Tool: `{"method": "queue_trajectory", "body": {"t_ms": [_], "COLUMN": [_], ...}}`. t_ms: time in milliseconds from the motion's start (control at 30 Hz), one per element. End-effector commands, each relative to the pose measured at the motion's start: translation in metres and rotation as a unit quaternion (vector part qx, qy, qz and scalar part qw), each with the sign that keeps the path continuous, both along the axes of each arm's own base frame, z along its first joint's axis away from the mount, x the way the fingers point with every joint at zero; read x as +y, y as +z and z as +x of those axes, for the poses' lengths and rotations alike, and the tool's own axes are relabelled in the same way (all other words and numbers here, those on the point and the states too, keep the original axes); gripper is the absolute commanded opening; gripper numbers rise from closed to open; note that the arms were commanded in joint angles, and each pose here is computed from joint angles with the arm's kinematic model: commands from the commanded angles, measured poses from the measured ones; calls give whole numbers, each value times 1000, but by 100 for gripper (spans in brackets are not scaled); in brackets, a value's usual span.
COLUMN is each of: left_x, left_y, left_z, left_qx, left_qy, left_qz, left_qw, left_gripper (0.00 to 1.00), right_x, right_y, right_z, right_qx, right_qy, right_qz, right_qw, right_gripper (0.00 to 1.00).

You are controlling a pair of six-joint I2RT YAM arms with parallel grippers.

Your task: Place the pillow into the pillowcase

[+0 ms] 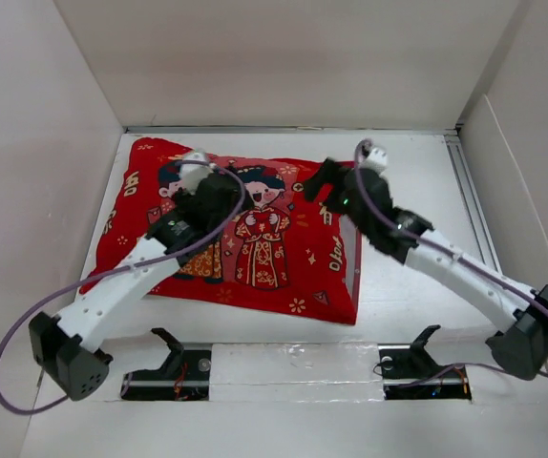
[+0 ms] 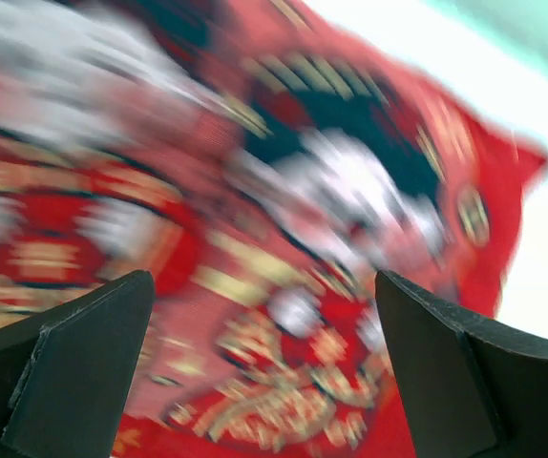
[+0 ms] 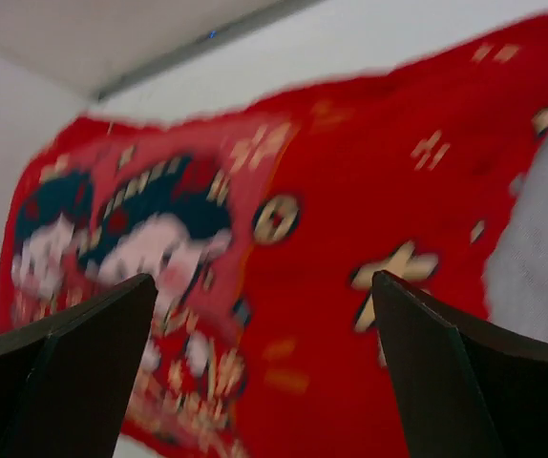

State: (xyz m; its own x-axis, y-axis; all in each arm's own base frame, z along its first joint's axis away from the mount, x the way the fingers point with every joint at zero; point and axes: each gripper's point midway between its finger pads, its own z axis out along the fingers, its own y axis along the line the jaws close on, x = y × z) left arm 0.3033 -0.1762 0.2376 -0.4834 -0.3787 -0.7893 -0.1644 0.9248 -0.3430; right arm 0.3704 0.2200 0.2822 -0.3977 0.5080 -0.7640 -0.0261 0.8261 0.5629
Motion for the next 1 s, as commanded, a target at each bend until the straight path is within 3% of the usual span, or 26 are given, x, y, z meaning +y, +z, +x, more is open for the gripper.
{"method": "queue_trajectory", "body": {"t_ms": [0,33,133,200,233,300,367,533,600,667,967], "left_x": [78,121,164,214,248,254,261,263,246,209,126], "left_y": [25,35,41,17,-17,-9,-59,-120,-130,-144,-138], "left_z": [-1,4,31,58,79,94,108,120,127,133,146], "left_qx": [-49,-66,-77,-46,6,5,89,145,139,151,126], "left_qy": [176,242,242,276,324,328,351,362,342,288,192], "left_qz": [-37,-42,-65,-109,-94,-94,-71,-65,-63,-63,-103], "left_qw": [982,967,965,954,941,940,930,919,927,943,968], "left_gripper": [100,100,100,100,100,100,100,100,100,100,100], "right_x": [33,44,83,107,128,141,163,202,205,175,72], "right_y": [-15,-11,-13,-13,-7,-13,-24,-77,-112,-132,-144], "right_z": [-58,-70,-112,-143,-161,-172,-178,-164,-147,-102,-14], "right_qx": [-6,-3,22,20,17,28,41,95,116,129,133], "right_qy": [4,12,76,119,153,186,221,249,236,172,71], "right_qz": [-28,-17,-32,-43,-24,-17,-8,-5,-33,-50,-64], "right_qw": [1000,1000,996,992,988,982,974,964,964,975,987], "right_gripper": [100,100,100,100,100,100,100,100,100,100,100]}}
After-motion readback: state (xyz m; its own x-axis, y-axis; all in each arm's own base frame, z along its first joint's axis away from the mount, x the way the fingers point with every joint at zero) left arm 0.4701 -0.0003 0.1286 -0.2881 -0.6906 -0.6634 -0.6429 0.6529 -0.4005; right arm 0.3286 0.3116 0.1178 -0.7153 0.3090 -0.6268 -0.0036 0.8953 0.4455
